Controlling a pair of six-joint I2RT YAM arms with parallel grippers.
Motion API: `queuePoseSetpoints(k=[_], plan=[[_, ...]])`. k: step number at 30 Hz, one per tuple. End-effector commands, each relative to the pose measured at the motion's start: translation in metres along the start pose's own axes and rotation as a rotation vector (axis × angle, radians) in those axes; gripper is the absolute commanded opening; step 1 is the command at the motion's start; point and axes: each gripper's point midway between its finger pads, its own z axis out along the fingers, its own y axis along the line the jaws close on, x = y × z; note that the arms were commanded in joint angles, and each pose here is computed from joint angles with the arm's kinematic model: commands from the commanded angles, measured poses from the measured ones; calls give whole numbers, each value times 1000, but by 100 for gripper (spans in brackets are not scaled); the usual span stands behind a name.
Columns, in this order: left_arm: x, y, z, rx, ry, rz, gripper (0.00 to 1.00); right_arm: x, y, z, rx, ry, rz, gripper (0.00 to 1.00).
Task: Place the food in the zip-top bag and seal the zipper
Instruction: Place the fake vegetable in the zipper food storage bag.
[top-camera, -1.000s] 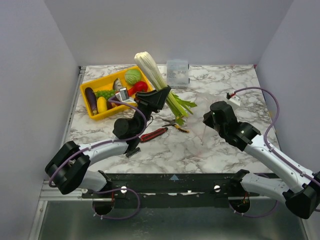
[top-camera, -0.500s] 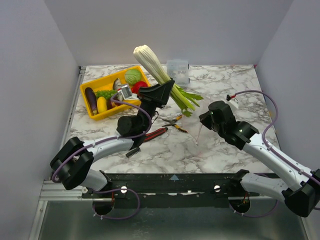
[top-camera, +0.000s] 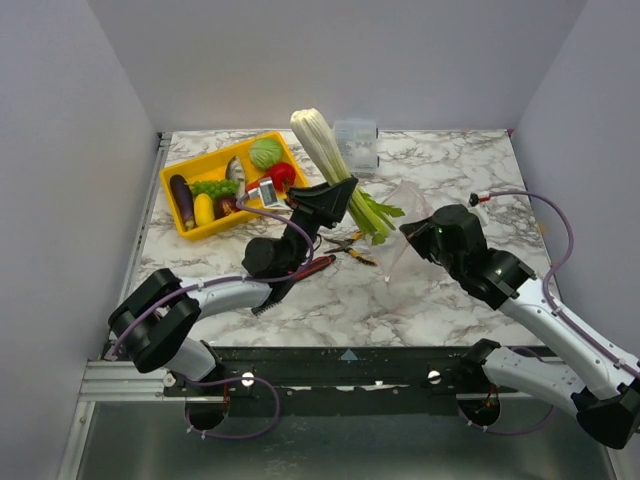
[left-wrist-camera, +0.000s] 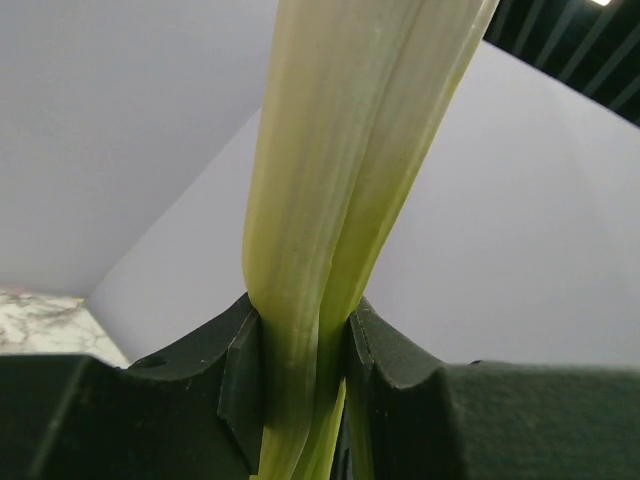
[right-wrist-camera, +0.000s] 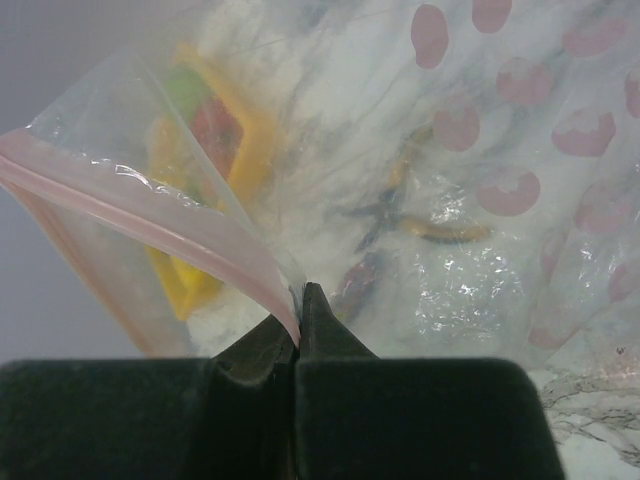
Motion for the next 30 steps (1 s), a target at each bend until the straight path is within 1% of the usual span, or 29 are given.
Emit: queuePoseSetpoints(k=[1,3,7,10,14,19,25,30], plan=[[-21,-18,-12,74,-72,74,0,-10,17,-11,-50,-11,76,0],[-19,-14,-16,69,-62,125,0,-13,22,-15,-66,-13,83,0],[-11,-11,-14,55,-57,140,0,-11,32,-16,-102,6,92,0],[-2,-10,-10,29,-69,182,0,-6,38,-14,-129,33,97,0],[5,-10,-4,7,-86,199,0,3,42,-11,-136,72,94,0],[6,-19,8,7,-118,286,0,8,44,-10,-150,94,104,0],[16,-9,2,-11,-89,285,0,-5,49,-20,-166,59,165,0],[23,1,-5,-39,-70,321,0,-15,52,-27,-184,27,238,0]])
